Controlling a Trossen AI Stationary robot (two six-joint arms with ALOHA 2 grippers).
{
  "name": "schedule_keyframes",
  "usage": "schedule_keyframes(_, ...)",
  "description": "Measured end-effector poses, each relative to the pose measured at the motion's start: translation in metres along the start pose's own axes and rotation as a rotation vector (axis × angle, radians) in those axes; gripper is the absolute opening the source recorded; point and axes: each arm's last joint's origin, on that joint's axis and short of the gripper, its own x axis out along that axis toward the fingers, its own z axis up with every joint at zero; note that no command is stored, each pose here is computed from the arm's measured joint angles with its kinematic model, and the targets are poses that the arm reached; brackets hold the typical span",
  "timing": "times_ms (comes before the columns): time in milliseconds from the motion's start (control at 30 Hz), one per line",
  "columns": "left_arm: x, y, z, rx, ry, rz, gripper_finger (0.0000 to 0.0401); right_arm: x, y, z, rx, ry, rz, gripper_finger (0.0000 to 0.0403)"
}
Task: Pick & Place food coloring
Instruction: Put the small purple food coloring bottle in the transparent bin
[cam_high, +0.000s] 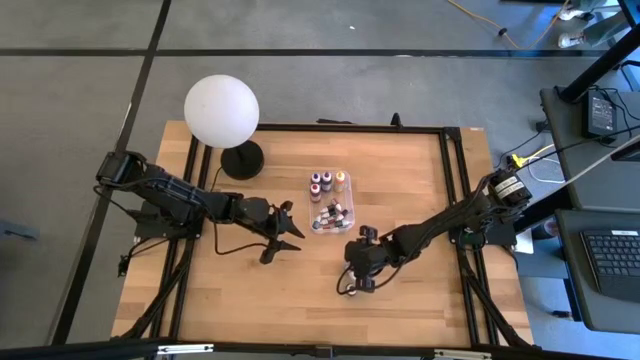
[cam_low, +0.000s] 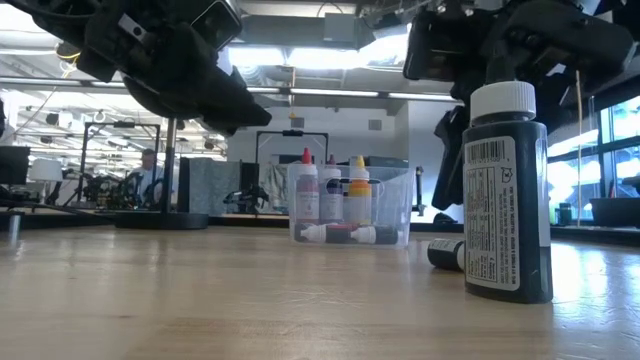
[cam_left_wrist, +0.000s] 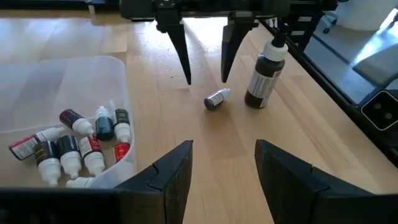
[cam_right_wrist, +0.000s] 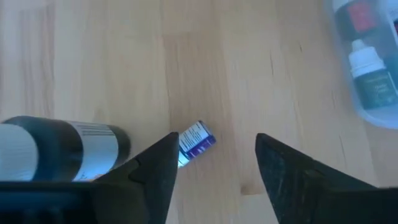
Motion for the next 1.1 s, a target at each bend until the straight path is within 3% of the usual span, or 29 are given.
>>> schedule_keyframes(833, 0.000, 0.001, -0.002, -0.003, 0.025, 0.006, 0.0171, 0.024, 0.005, -0.006, 0.069, 0.044, 0.042, 0.0222)
schedule_keyframes(1100, 0.000, 0.003, -0.003, -0.003, 0.029, 0.079, 0.0171, 0.033, 0.008, -0.006, 0.068, 0.046, 0.077, 0.0222)
